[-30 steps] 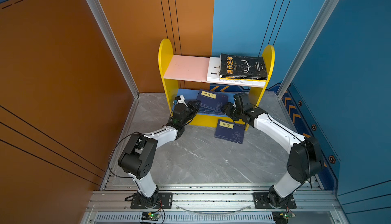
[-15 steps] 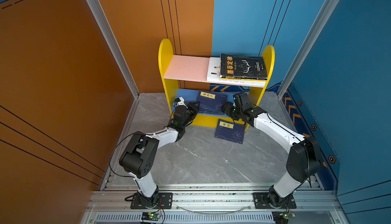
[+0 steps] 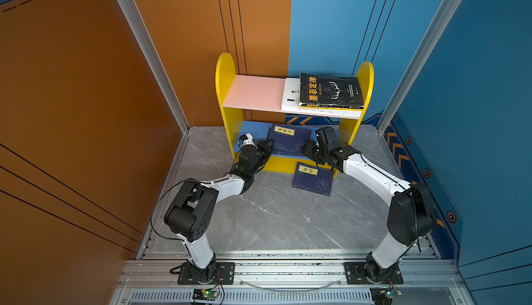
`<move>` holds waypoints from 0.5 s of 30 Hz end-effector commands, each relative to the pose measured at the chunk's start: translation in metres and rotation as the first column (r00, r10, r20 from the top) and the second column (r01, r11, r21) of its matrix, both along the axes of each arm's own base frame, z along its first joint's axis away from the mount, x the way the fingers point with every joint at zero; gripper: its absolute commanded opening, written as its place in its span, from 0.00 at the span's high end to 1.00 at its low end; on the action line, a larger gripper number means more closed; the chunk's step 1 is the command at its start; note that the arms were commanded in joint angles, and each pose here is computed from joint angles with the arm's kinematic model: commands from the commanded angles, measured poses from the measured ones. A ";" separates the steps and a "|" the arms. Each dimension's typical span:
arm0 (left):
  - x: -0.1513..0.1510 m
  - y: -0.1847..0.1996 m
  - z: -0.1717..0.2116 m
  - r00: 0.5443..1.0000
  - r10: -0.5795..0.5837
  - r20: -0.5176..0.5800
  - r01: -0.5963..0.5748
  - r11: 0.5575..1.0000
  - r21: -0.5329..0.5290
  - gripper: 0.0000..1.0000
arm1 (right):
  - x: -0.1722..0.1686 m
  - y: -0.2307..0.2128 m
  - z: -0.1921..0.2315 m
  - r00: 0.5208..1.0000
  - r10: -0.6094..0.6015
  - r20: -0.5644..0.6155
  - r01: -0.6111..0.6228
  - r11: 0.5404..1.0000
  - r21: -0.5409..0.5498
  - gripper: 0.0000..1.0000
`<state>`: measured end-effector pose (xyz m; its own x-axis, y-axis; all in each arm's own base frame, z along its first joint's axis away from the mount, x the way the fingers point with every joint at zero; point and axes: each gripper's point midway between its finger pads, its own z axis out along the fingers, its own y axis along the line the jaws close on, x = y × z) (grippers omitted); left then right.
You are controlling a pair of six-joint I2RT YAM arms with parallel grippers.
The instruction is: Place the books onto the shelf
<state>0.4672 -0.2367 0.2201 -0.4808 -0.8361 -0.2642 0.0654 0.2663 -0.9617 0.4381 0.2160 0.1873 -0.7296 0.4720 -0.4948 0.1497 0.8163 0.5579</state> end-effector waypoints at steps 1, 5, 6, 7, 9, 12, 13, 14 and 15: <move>-0.002 0.007 0.006 0.999 0.030 0.035 -0.030 1.000 0.005 0.95 | -0.007 -0.008 -0.025 0.999 -0.007 -0.046 0.004 0.997 -0.079 0.54; -0.005 0.014 0.006 0.999 0.041 0.022 -0.041 0.999 0.021 0.64 | -0.008 -0.010 -0.028 0.999 -0.006 -0.052 0.000 0.995 -0.097 0.55; -0.005 0.015 0.008 0.999 0.044 0.021 -0.044 0.999 0.030 0.59 | -0.008 -0.010 -0.029 0.999 -0.006 -0.052 0.000 0.995 -0.099 0.55; -0.007 0.017 0.009 0.999 0.046 0.023 -0.047 0.998 0.050 0.54 | -0.008 -0.010 -0.028 0.999 -0.005 -0.050 0.000 0.995 -0.101 0.55; -0.009 0.022 0.011 0.999 0.052 0.010 -0.053 0.995 0.086 0.46 | -0.008 -0.010 -0.026 0.999 -0.002 -0.045 -0.003 0.995 -0.100 0.55; -0.013 0.029 0.011 0.998 0.058 -0.011 -0.055 0.988 0.145 0.38 | -0.006 -0.009 -0.021 1.000 0.001 -0.031 -0.004 0.996 -0.094 0.55; -0.013 0.032 0.011 0.998 0.058 -0.019 -0.054 0.985 0.165 0.37 | -0.005 -0.008 -0.020 1.000 0.004 -0.029 -0.007 0.996 -0.091 0.55; -0.015 0.033 0.010 0.998 0.052 -0.028 -0.046 0.982 0.181 0.36 | -0.004 -0.007 -0.017 1.000 0.008 -0.022 -0.010 0.996 -0.089 0.54; -0.016 0.034 0.008 0.998 0.044 -0.041 -0.036 0.980 0.197 0.35 | -0.004 -0.006 -0.014 1.000 0.011 -0.015 -0.013 0.996 -0.088 0.54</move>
